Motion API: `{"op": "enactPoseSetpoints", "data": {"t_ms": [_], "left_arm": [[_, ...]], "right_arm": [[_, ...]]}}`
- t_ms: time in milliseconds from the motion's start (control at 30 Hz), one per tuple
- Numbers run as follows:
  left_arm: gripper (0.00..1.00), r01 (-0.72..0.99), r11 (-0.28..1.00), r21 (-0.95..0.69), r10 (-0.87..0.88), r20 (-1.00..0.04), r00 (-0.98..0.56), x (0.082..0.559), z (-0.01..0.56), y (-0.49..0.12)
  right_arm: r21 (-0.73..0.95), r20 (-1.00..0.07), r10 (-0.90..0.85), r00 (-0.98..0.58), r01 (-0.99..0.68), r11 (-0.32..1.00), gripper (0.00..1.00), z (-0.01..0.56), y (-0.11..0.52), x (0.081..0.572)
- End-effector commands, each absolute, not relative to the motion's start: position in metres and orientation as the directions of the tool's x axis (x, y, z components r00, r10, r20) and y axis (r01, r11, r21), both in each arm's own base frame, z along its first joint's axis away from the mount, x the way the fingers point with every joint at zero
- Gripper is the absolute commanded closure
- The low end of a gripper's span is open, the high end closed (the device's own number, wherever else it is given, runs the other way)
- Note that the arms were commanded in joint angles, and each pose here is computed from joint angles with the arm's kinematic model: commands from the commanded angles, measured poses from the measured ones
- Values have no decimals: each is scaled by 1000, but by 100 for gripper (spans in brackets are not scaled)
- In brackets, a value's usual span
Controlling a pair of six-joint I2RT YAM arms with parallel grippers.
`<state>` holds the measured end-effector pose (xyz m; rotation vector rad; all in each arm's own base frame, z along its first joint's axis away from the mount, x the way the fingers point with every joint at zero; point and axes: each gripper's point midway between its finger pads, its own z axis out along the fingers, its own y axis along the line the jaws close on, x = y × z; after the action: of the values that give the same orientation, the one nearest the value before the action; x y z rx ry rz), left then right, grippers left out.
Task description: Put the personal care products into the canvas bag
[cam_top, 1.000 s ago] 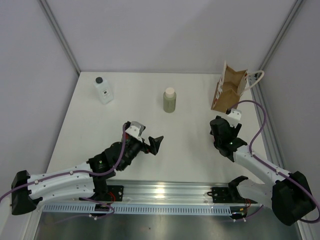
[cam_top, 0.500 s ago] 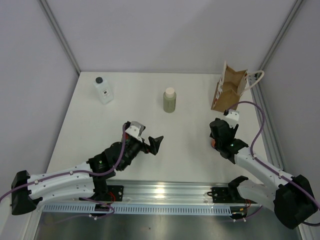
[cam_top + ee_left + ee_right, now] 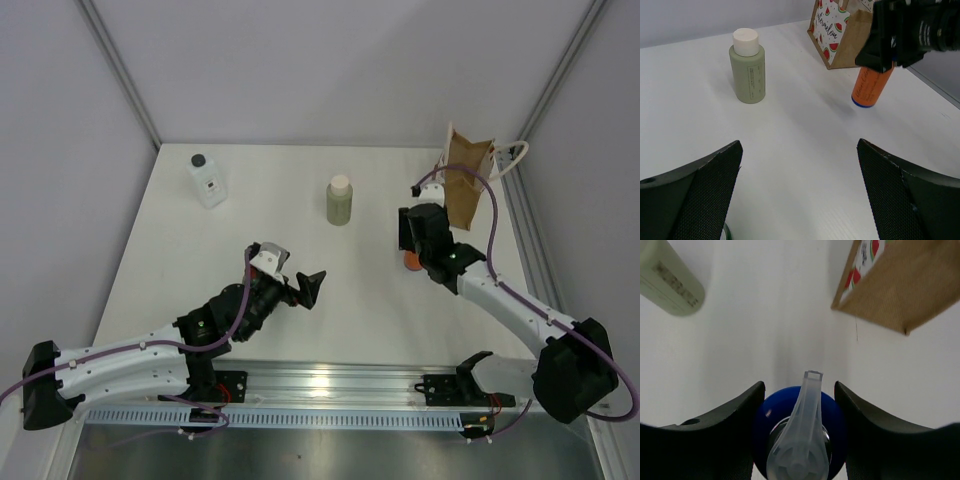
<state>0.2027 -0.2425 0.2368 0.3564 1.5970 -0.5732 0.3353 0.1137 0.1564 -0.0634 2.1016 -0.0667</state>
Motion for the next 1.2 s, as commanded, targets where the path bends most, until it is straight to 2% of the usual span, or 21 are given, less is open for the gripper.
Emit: {"op": "enactPoseSetpoints", "data": {"t_ms": [0, 167, 600, 833, 1167], "left_arm": [[1, 539, 826, -166, -146, -986, -81, 204, 251, -242], [1, 538, 825, -174, -155, -985, -80, 204, 253, -241], [1, 543, 822, -175, -153, -985, -85, 203, 251, -242], [1, 566, 800, -200, -166, -980, -111, 199, 250, -247], [1, 585, 778, -231, -178, -973, -148, 194, 249, -252]], "right_arm": [[-43, -943, -54, -328, -41, 998, 100, 250, 124, 368], [-24, -961, -51, -272, -100, 995, 100, 285, 133, 383], [2, -993, 19, -115, 151, 989, 100, 404, 40, 413], [41, -998, 52, -38, 248, 968, 100, 430, -1, 444], [107, -993, 115, -18, 250, 962, 100, 412, -30, 531]]}}
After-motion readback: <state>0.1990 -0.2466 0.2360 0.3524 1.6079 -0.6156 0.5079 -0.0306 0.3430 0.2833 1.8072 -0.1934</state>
